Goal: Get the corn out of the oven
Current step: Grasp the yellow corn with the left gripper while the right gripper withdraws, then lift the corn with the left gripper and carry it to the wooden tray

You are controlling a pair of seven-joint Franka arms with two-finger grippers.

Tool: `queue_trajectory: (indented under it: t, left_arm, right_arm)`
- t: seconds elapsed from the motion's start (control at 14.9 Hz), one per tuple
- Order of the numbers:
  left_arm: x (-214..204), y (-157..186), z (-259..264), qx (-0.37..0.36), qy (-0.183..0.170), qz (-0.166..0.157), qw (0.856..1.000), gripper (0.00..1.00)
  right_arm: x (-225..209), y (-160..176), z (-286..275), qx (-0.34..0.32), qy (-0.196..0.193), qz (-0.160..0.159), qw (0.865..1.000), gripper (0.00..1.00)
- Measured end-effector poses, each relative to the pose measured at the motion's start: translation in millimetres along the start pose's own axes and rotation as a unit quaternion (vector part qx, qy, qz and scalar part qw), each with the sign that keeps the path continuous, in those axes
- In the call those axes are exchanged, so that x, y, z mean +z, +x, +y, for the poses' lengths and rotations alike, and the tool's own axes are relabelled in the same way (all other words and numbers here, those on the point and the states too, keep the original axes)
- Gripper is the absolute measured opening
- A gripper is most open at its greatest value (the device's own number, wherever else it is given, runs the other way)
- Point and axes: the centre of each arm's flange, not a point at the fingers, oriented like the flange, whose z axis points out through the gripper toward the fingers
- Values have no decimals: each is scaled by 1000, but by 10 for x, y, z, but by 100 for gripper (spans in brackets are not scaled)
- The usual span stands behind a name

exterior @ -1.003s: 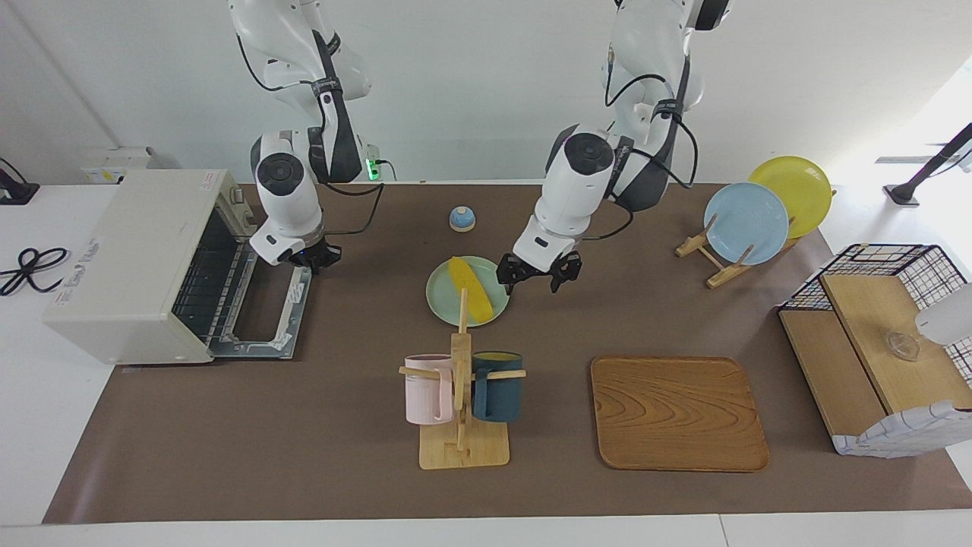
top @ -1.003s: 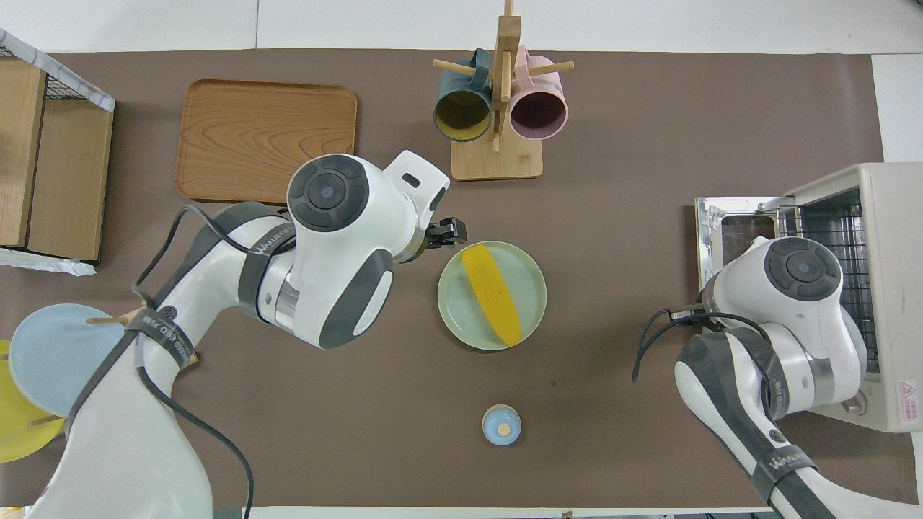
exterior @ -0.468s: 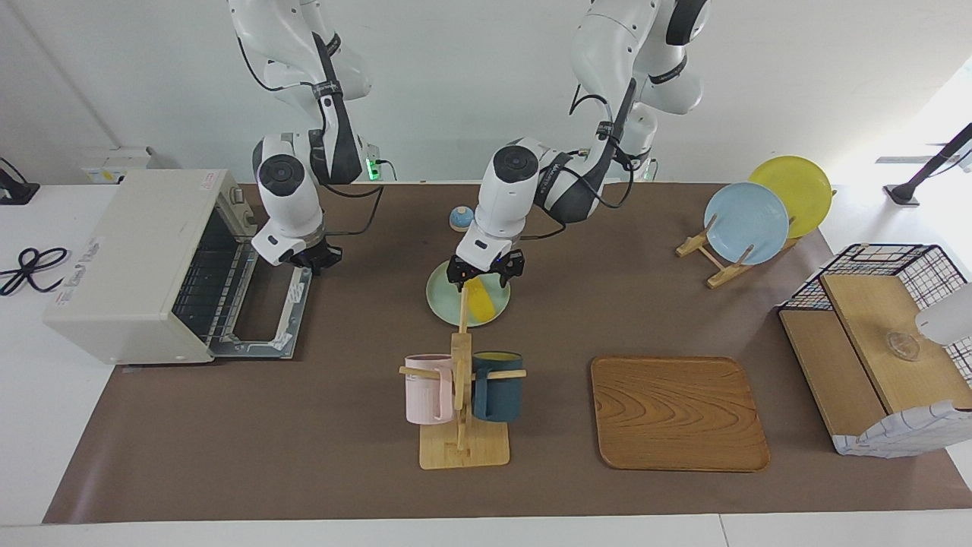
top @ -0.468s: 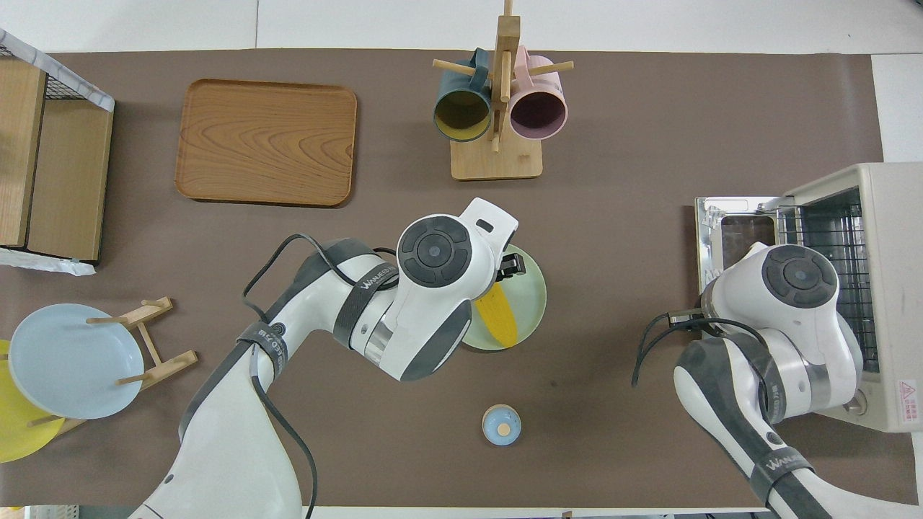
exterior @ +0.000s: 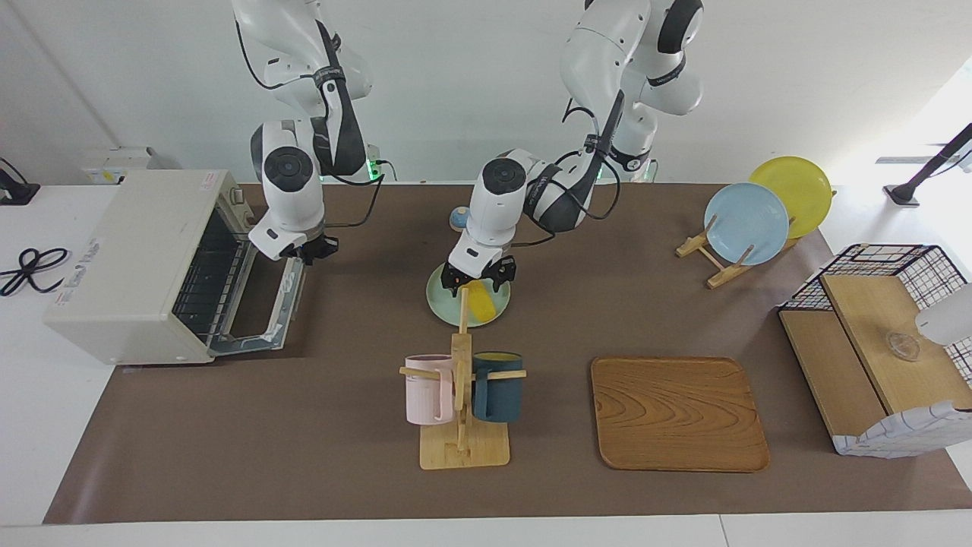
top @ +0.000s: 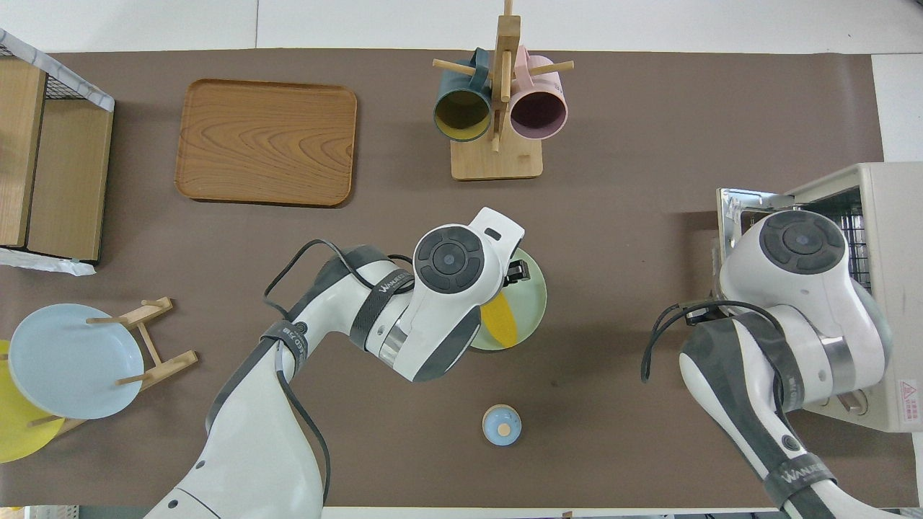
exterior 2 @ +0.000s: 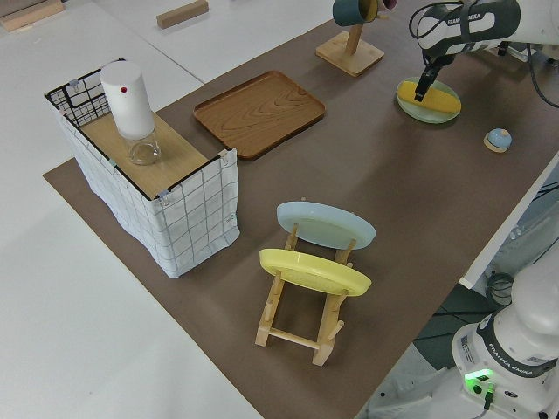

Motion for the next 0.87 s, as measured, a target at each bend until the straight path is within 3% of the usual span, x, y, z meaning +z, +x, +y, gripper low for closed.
queue_trajectory:
  t: [0.27, 0.4, 0.54, 0.74, 0.87]
  left_arm:
    - [4, 1, 4, -1, -4, 4, 1000, 100]
    - [13, -1, -2, -1, -4, 4, 1000, 94]
    - [24, 2, -14, -2, -2, 3, 1000, 83]
    - [44, 4, -32, -3, -1, 3, 1000, 78]
    - [62, 15, -58, -5, 1, 3, 1000, 59]
  right_arm:
    - [-477, -121, 431, -24, -31, 8, 999, 1]
    - [-607, -228, 691, -39, -32, 15, 999, 1]
    - [-667, -316, 874, -52, -30, 18, 998, 1]
    - [-687, -364, 954, -79, -29, 16, 996, 1]
    - [-727, -382, 1002, -93, -28, 20, 995, 1]
